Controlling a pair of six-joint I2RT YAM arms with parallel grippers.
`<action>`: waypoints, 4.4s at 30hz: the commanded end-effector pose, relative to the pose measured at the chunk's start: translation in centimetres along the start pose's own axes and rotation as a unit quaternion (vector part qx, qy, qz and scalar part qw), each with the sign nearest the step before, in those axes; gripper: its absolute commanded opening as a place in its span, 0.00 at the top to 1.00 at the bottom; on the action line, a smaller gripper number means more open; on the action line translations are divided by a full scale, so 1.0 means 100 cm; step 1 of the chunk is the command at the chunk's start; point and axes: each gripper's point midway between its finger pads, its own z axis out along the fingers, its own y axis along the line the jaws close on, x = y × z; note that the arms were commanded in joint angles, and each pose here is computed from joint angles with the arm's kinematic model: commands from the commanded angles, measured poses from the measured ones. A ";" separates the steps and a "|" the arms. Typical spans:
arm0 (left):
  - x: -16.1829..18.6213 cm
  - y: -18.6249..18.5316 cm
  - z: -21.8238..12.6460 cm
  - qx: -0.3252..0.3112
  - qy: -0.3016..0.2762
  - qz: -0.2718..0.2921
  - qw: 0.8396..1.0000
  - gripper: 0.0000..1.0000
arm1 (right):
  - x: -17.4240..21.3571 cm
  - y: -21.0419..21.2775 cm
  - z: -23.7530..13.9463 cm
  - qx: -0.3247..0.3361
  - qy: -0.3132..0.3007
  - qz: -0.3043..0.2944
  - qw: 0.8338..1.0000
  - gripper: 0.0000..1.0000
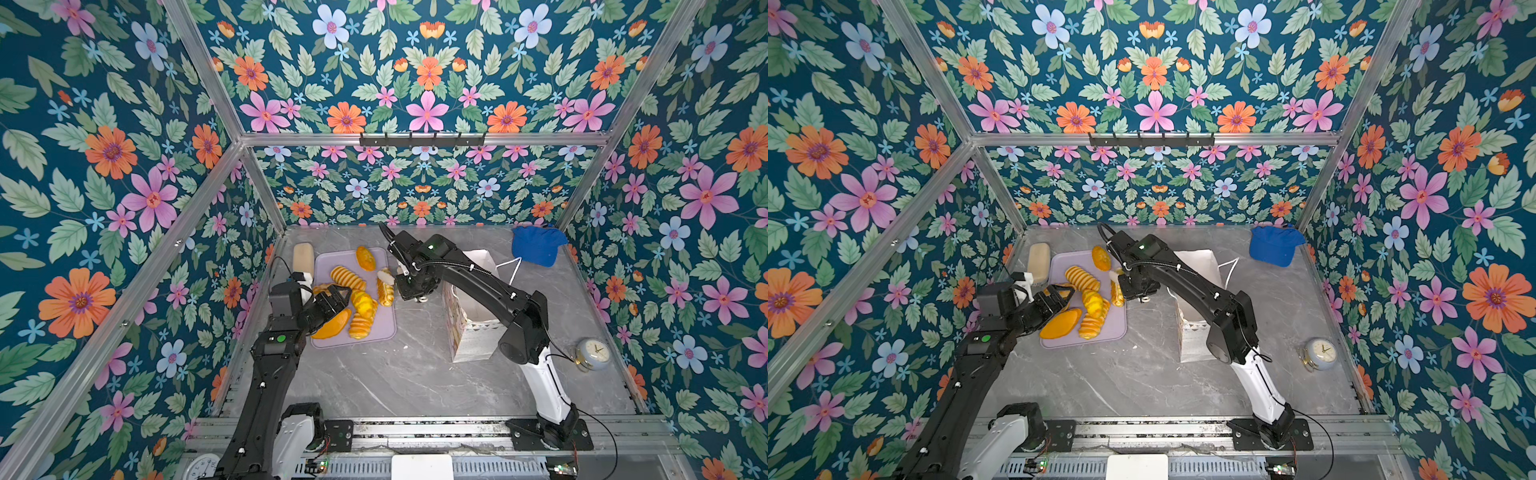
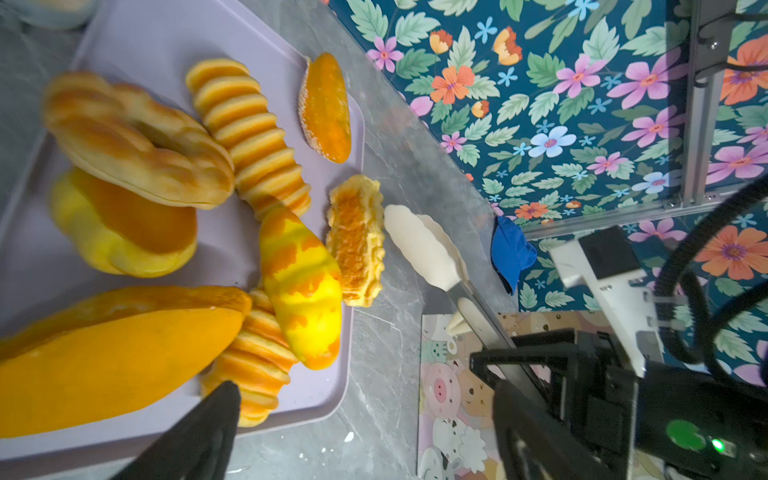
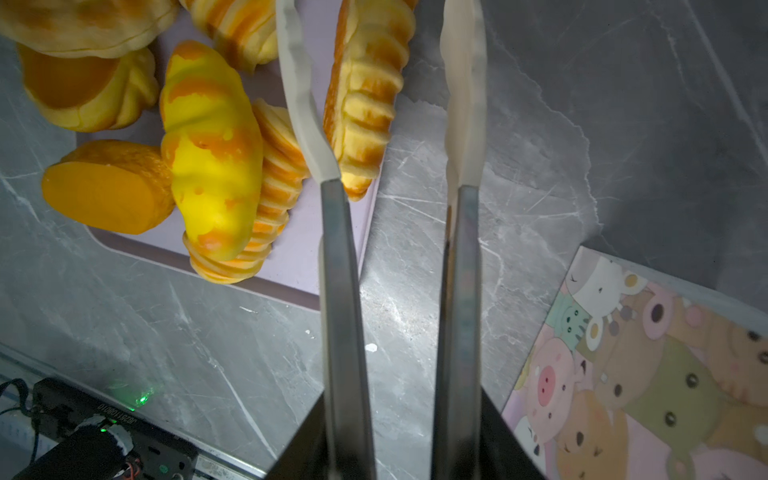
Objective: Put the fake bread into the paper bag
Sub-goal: 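Pinch the ridged golden bread with the tongs and lift it off the tray, then carry the bread over the bag while the left gripper holds its handle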
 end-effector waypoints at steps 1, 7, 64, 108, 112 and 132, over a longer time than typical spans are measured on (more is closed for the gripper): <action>-0.005 -0.012 0.007 0.002 -0.014 0.016 1.000 0.01 | 0.001 0.001 0.005 -0.005 0.007 0.010 1.000 0.56; -0.004 -0.012 0.010 -0.001 -0.017 0.015 1.000 0.01 | 0.000 0.002 0.016 -0.012 0.016 0.013 1.000 0.55; 0.111 -0.242 0.031 0.103 0.078 0.246 0.961 0.02 | 0.018 -0.069 -0.301 0.000 -0.310 0.036 0.950 0.80; 0.140 -0.253 0.057 0.055 0.053 0.238 0.968 0.15 | 0.155 -0.142 -0.284 0.028 -0.255 0.090 0.962 0.82; 0.141 -0.257 0.068 0.060 0.058 0.236 0.968 0.25 | 0.159 -0.135 -0.272 0.011 -0.235 0.088 0.968 0.83; 0.135 -0.265 0.065 0.099 0.043 0.197 0.975 1.00 | 0.185 -0.124 -0.229 -0.016 -0.162 0.093 0.982 0.83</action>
